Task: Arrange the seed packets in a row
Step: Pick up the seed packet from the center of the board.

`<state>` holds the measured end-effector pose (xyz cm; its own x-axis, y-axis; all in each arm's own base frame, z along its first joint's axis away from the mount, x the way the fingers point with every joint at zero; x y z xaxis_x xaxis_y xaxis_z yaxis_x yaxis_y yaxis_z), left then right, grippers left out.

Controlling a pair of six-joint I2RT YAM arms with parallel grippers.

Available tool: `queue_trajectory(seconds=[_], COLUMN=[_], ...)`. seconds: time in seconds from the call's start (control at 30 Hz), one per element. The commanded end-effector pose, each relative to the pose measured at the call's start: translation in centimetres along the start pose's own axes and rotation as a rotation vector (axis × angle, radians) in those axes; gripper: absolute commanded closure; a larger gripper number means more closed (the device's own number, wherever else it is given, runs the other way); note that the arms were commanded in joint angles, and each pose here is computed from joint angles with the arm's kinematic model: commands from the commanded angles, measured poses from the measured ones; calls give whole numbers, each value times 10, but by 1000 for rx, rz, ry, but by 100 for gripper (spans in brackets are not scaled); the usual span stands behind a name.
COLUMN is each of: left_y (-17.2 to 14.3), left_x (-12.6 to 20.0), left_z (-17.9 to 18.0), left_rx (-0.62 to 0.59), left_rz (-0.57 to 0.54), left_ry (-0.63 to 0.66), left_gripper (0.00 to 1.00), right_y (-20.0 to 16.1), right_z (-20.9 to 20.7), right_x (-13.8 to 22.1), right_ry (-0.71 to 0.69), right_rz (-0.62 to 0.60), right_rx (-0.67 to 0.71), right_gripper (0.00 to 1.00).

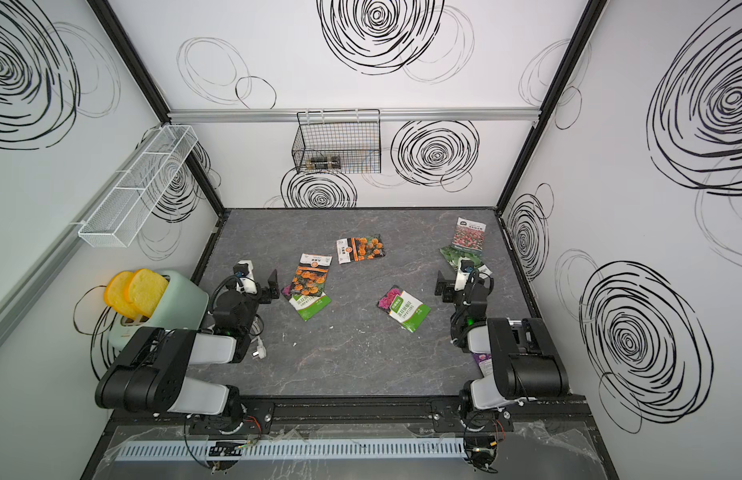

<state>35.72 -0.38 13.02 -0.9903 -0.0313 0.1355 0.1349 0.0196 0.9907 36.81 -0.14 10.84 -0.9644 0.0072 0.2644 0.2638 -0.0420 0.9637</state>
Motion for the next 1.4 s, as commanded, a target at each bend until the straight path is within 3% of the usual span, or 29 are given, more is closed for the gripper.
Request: queue_trajectory(seconds=[0.0, 0.13, 0.2, 0.27, 0.4, 0.53, 0.63, 0.87, 1.13, 1.37], left_y=[20, 33, 48, 56, 64, 61, 54, 22, -10, -41], left_x=[-4, -34, -42, -46, -51, -48, -45, -48, -67, -86], left_z=[4, 15, 8, -4, -56, -118, -138, -128, -82, -72], left_rx=[3, 12, 17, 61, 98, 95, 141, 174, 198, 177], left_rz=[-57, 121, 137, 171, 220, 278, 321, 473, 638, 745], left_ry=[49, 170, 171, 155, 33, -138, -221, -227, -121, -150], left_gripper=[4, 4, 4, 4, 4, 4, 4, 4, 4, 2], right_y=[20, 39, 55, 70, 80, 67, 51, 23, 19, 7], right_z=[1, 6, 3, 14, 40, 101, 150, 233, 287, 321], right_x=[-16, -24, -21, -22, -30, -45, -52, -61, -40, -18], right_ry=[-14, -48, -93, -34, 62, 269, 394, 600, 797, 894], right_rz=[75, 158, 153, 160, 255, 418, 537, 690, 735, 761], right_rx=[-12, 2, -100, -139, -225, -250, -229, -204, -252, -233], right_gripper=[2, 2, 2, 2, 2, 1, 1, 4, 4, 5])
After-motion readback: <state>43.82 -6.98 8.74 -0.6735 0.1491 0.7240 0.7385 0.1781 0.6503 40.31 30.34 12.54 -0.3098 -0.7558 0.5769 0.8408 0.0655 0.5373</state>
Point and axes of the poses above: each gripper's point midway between its finger pads, its own x axis back along the fingers, its own z axis along the line the jaws close on, y = z × x, the point moved 1 cm from there along x, back along the fingers
